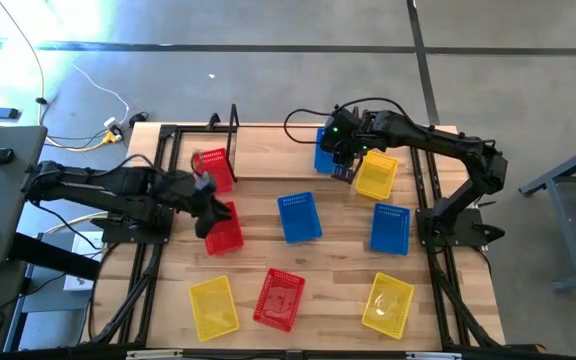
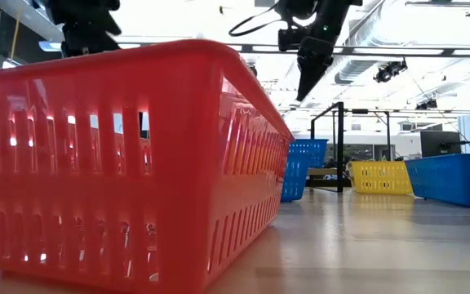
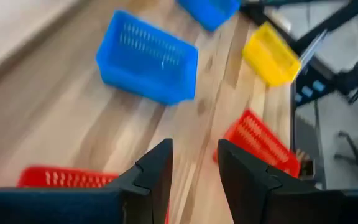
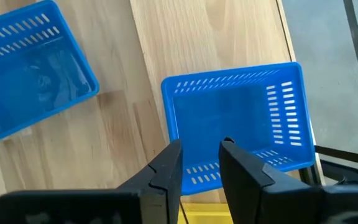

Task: Stack baskets on shelf by color
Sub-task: Put the middle left red bin on the shelf

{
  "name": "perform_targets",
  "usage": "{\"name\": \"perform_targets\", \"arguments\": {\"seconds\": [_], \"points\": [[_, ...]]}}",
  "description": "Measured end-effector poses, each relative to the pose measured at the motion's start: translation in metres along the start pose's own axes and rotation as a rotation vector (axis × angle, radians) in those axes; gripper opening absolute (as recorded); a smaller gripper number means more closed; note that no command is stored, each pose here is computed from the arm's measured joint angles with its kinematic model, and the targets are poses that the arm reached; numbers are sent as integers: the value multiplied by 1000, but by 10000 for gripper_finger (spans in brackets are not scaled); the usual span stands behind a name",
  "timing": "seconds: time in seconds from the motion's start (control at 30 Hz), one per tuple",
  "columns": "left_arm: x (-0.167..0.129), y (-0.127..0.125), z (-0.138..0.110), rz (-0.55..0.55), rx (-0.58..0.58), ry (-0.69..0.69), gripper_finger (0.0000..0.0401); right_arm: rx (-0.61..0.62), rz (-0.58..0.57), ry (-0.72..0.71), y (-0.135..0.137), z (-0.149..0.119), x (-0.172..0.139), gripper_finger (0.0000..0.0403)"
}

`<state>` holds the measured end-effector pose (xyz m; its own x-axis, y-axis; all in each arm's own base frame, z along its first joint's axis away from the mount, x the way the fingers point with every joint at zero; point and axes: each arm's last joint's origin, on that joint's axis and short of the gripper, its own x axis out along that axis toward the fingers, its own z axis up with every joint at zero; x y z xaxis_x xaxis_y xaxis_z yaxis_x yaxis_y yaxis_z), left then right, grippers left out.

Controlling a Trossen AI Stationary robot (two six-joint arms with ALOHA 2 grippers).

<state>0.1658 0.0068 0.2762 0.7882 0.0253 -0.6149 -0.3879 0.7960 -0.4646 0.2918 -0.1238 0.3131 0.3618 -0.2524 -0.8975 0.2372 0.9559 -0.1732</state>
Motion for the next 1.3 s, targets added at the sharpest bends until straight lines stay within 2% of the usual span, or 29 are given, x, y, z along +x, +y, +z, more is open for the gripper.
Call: {"name": "perform_targets", "arguments": {"seconds": [0.27,0.77,1.3], "points": [[25,-15,-20,21,60,181,116,-5,14,-5,8,2,-1,92],[62,-36,-57,129,199,362,116,16,19,-7,13,3,-1,92],[99,-32,-82,302,222,479,116,14,18,-7,13,3,-1,92]]}}
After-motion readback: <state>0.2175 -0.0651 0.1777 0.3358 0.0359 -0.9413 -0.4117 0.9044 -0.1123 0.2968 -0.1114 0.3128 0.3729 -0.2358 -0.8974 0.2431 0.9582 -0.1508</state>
